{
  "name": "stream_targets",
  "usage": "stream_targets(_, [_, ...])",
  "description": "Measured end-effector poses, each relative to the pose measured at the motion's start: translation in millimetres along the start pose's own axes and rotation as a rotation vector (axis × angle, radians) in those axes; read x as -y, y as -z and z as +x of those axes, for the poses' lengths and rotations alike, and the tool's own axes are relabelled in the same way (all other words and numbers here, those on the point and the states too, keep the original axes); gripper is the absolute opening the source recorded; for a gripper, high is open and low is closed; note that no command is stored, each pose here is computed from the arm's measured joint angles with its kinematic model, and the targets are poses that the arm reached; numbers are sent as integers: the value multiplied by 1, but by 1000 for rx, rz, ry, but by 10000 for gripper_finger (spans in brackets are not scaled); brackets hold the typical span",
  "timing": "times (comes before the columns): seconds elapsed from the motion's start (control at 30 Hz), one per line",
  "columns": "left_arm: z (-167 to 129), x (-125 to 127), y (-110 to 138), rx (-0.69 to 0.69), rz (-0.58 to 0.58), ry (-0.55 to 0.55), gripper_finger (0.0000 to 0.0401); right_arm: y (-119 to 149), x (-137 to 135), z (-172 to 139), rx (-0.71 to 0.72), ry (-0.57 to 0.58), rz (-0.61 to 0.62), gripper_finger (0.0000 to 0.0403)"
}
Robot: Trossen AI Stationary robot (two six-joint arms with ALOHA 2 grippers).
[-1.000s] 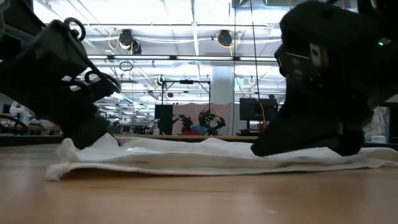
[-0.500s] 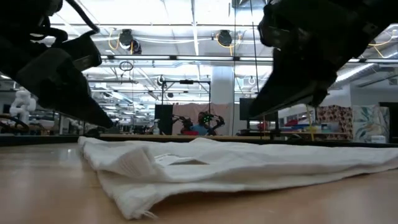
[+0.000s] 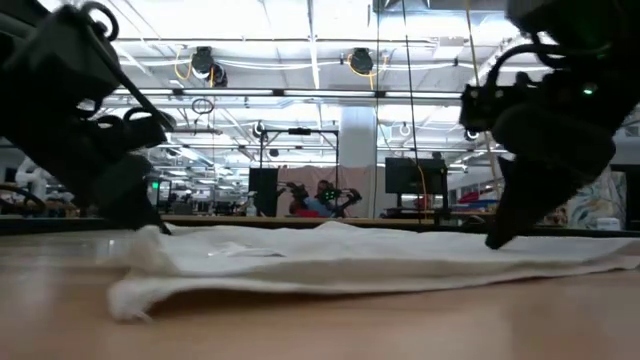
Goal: Roll towel
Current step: Fold the brown checkered towel
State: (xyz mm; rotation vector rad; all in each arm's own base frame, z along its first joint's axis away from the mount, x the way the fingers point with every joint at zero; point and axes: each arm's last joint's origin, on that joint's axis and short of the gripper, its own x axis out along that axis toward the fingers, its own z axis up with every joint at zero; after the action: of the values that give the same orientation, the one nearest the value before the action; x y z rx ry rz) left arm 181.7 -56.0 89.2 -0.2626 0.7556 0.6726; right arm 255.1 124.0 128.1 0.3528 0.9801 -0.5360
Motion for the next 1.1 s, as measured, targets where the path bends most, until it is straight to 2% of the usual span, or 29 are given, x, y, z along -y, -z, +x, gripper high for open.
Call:
stream_targets(0.23, [14,-14,-15,33,113,-109,24,20,-25,3,48,-171,188,4])
stream_targets(0.37, [22,-25,-24,37,132,-187,24,26,-41,8,90,-274,248,4])
stream_targets(0.47, [23,-25,-31,32,160,-181,24,27,-47,7,130,-304,257,4])
stream_targets(0.67, [10,-9,-42,-23,219,58,24,17,-53,-6,159,-329,153,4])
stream_targets(0.8, [-4,1,-45,-12,221,199,24,13,-58,-19,133,-374,17,4])
stream_targets(1.0, [-32,35,-34,18,243,547,24,35,-57,-33,61,-323,-187,4])
stream_targets(1.1, [-47,51,-21,40,247,662,24,47,-57,-36,46,-296,-199,4])
